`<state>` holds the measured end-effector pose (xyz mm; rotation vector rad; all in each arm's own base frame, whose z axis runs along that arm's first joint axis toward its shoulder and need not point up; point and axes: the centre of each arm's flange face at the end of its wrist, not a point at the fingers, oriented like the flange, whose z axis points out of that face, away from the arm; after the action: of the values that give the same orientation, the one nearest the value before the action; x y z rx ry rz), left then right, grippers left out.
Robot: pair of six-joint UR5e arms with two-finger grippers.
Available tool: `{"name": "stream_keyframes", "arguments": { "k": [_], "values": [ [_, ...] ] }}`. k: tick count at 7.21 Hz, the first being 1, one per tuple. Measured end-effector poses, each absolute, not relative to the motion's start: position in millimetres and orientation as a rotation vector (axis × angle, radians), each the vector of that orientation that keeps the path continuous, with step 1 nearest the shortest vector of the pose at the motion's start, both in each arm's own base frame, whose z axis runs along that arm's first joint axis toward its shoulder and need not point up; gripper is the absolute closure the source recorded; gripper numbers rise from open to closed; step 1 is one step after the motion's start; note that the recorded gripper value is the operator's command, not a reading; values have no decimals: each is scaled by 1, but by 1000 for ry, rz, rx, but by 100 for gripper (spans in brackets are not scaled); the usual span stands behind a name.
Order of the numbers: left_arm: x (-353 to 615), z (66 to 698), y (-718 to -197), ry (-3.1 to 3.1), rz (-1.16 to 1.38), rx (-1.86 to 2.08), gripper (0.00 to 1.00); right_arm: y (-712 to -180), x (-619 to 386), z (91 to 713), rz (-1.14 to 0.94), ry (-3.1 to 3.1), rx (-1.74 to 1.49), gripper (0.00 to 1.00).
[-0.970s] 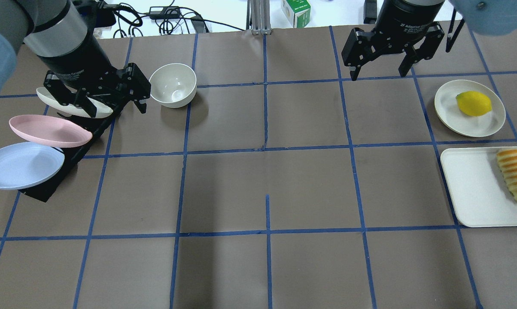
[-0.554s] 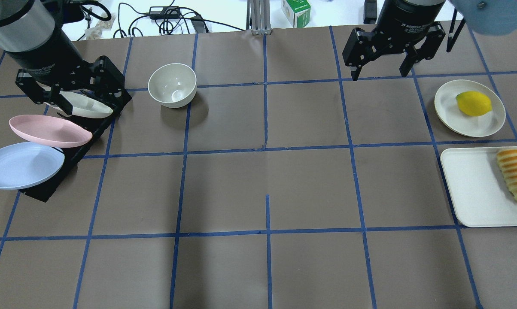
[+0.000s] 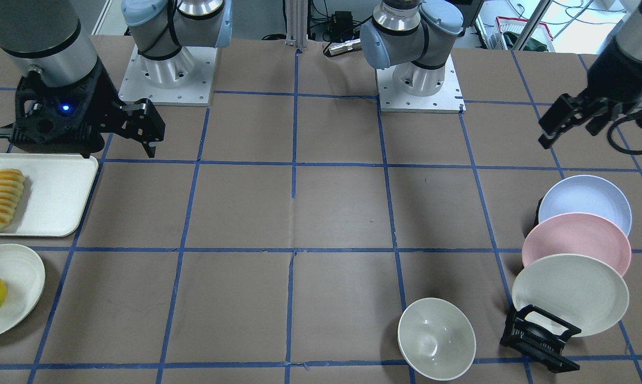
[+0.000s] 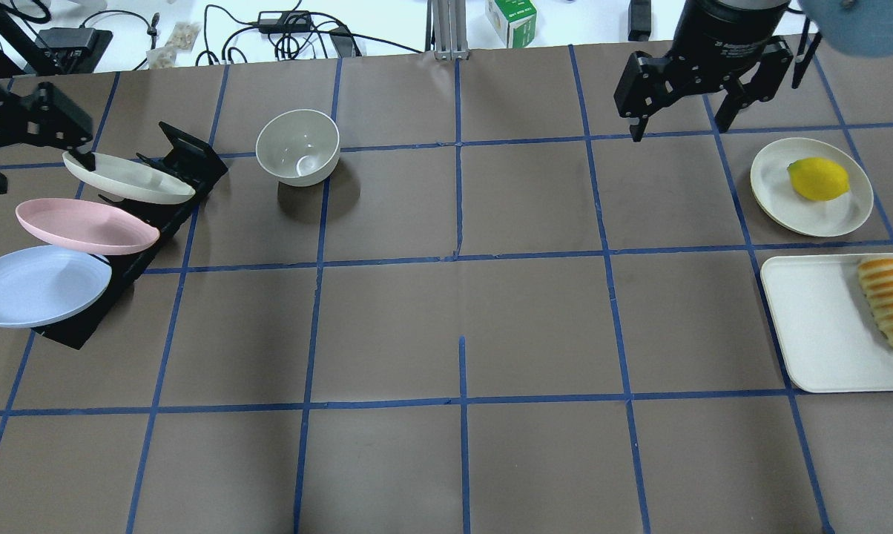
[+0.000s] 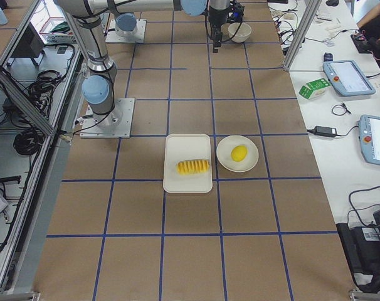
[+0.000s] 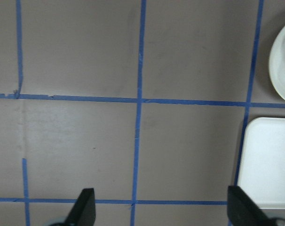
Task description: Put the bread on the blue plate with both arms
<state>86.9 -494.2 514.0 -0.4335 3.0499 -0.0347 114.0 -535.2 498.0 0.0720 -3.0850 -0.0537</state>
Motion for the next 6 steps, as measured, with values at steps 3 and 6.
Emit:
{"name": "stream_keyframes", "arguments": {
  "k": [3,6],
  "values": [
    [242,505,-459,2994,-41,-511,0,-508,38,465,-161,-3073,39,0],
    [326,466,-453,3001,-85,-465,0,-481,-106,401,-214,-3163,67,0]
  ]
}}
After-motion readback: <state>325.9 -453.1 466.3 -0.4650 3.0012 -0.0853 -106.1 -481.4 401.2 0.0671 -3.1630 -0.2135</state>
